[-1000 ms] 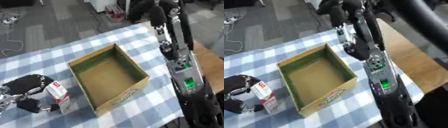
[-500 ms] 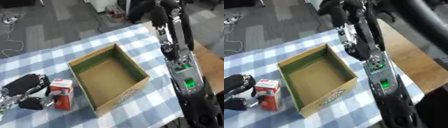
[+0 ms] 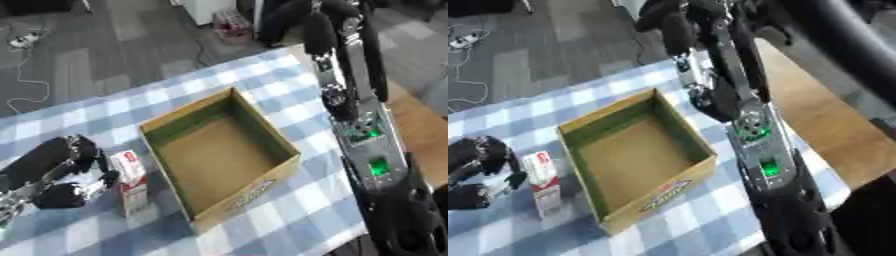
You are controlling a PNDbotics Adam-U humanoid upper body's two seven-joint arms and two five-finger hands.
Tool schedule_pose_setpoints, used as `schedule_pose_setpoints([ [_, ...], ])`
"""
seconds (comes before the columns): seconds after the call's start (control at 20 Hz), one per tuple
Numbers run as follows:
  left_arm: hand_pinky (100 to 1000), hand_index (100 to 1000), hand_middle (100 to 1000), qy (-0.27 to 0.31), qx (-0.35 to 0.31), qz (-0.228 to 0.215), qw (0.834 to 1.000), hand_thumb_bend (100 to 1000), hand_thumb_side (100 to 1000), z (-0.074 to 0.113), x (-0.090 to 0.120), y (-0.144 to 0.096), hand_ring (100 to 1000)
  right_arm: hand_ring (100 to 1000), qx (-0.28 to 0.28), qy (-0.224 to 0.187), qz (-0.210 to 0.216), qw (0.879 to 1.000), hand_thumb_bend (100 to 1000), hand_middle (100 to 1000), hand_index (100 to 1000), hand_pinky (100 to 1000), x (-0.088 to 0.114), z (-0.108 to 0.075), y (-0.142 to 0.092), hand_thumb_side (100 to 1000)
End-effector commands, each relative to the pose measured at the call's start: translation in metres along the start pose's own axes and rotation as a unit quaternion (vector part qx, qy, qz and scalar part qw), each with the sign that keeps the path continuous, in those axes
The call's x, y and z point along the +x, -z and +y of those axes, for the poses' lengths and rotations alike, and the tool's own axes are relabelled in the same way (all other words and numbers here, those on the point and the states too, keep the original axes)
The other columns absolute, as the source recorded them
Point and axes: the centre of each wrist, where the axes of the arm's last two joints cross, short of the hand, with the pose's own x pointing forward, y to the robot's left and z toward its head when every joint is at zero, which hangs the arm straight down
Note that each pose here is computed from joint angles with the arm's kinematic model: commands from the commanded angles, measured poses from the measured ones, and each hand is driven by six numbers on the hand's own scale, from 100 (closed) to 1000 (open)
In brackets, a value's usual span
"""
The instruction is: Pick up objects on the table and place them in the box.
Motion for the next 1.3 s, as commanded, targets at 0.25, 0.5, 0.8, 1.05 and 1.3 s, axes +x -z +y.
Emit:
schedule_pose_setpoints([
  [0.25, 987, 949, 963, 0.027, -0.093, 0.025, 0.995, 709, 1000, 0.022, 0.016, 0.009, 1000, 506, 0.005, -0.007, -0.01, 1.0, 100, 542, 591, 455, 0.002, -0.004, 0.005, 1000],
  [0.5, 1000, 946, 967, 0.026, -0.112, 0.014, 0.993, 754, 1000, 0.028, 0.028, 0.015, 1000, 508, 0.003, -0.005, -0.012, 1.0, 100, 543, 591, 456, 0.003, -0.004, 0.006, 1000],
  [0.8, 1000, 944, 967, 0.022, -0.126, 0.01, 0.992, 789, 1000, 0.024, 0.03, 0.018, 1000, 509, 0.001, -0.002, -0.014, 1.0, 100, 543, 591, 456, 0.004, -0.002, 0.008, 1000],
  [1.05, 1000, 976, 983, 0.031, -0.169, 0.021, 0.985, 721, 1000, 0.008, 0.024, 0.019, 1000, 509, 0.0, -0.002, -0.016, 1.0, 100, 543, 591, 456, 0.004, -0.002, 0.009, 1000],
  [1.3, 288, 842, 603, 0.054, -0.198, 0.044, 0.978, 211, 940, 0.0, 0.019, 0.018, 434, 507, -0.003, -0.002, -0.018, 1.0, 100, 540, 589, 454, 0.004, -0.002, 0.01, 1000],
])
